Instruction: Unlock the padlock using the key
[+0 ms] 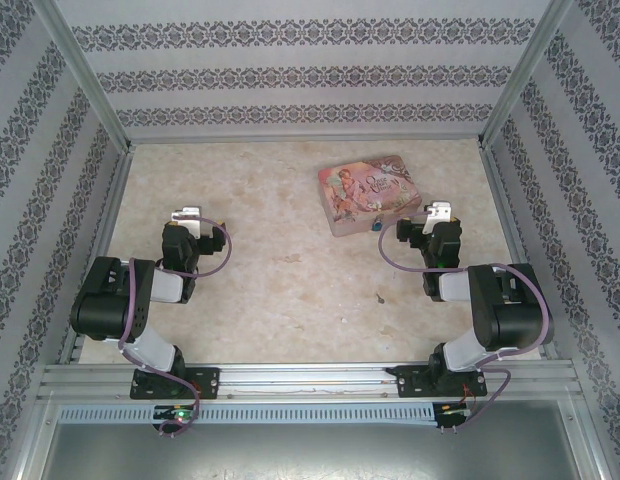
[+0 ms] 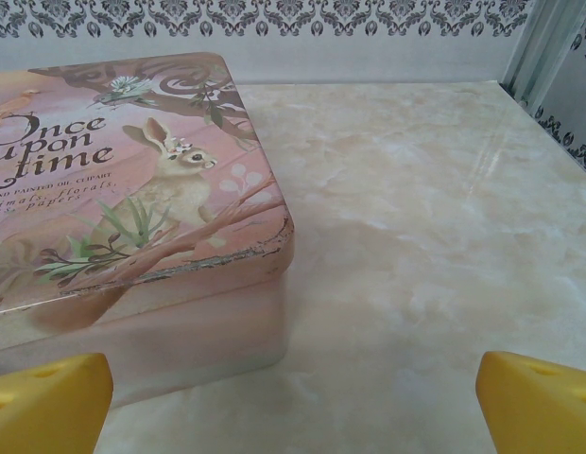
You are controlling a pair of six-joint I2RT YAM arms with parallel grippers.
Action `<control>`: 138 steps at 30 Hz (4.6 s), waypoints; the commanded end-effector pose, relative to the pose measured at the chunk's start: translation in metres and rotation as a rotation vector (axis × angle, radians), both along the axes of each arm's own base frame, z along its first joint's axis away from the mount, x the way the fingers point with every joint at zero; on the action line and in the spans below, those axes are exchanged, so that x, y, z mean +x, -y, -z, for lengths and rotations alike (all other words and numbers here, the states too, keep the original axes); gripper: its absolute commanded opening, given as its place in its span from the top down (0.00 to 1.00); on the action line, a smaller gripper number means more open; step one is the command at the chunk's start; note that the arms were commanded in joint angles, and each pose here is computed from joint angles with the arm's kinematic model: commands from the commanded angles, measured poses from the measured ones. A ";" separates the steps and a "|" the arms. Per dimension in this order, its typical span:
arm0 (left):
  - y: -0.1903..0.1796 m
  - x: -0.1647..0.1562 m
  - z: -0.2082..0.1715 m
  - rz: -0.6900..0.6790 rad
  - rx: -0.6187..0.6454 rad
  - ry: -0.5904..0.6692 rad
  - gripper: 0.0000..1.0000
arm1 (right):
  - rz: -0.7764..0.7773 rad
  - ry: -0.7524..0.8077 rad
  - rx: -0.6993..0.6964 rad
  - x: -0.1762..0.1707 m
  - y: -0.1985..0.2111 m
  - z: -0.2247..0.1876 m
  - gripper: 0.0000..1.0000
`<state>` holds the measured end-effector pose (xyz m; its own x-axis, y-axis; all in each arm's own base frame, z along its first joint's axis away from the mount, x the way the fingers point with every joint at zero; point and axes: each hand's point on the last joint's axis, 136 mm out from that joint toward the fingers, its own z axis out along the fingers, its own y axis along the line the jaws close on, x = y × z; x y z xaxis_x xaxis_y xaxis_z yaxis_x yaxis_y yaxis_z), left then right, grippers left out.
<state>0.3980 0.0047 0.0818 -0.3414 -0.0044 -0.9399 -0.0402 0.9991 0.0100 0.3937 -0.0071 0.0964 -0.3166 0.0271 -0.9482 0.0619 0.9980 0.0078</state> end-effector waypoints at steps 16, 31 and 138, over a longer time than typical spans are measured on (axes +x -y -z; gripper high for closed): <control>-0.015 -0.025 -0.090 -0.111 -0.108 0.070 0.01 | 0.039 -0.047 0.007 -0.046 0.005 -0.051 0.02; 0.061 -0.013 -0.096 0.017 -0.702 -0.165 0.01 | -0.164 -0.171 0.439 -0.030 -0.041 -0.102 0.02; 0.187 0.021 -0.067 0.245 -0.706 -0.510 0.01 | -0.127 -0.727 0.414 -0.135 -0.122 -0.023 0.07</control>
<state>0.4300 -0.1970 0.1457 -0.7896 -0.4167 -0.4504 0.0130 0.7225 -0.6913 0.2872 0.1403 0.1355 -0.8245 0.2404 -0.5122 -0.0347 0.8821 0.4698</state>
